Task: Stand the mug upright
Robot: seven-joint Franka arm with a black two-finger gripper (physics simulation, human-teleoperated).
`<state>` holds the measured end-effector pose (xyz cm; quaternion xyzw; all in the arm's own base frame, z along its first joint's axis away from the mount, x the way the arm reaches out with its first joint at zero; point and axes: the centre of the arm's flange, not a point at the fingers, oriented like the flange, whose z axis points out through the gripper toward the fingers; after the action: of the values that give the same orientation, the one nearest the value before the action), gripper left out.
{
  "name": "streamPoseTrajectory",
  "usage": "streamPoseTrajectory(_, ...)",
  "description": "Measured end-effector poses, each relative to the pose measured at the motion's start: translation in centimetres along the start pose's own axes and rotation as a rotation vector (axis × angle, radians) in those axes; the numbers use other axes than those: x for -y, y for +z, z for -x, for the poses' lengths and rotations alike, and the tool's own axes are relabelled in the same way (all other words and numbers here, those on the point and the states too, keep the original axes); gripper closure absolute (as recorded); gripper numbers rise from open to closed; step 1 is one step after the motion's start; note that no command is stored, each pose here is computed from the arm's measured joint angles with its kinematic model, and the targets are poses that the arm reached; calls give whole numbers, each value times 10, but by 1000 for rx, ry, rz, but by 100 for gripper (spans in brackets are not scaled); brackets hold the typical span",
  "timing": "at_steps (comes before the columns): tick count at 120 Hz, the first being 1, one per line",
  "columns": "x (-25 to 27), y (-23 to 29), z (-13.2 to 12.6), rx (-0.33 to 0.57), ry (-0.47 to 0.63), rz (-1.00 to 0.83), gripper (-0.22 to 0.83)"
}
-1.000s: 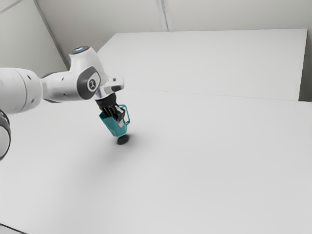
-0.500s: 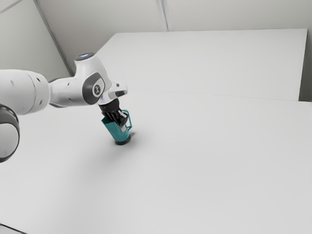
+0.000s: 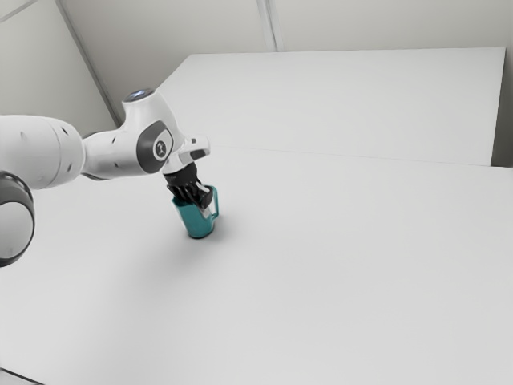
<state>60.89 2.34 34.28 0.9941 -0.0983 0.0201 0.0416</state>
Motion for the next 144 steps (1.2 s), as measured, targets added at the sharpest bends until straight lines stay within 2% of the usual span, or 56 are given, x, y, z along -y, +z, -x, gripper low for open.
streamPoseTrajectory(32, -6, -47, -2, -75, 21, -13, 52)
streamPoseTrajectory(70, -9, -144, -8, -176, 85, -96, 45)
streamPoseTrajectory(109, -3, -248, 17, -179, 124, -220, 16)
streamPoseTrajectory(144, 4, -291, 44, -138, 62, -250, 6)
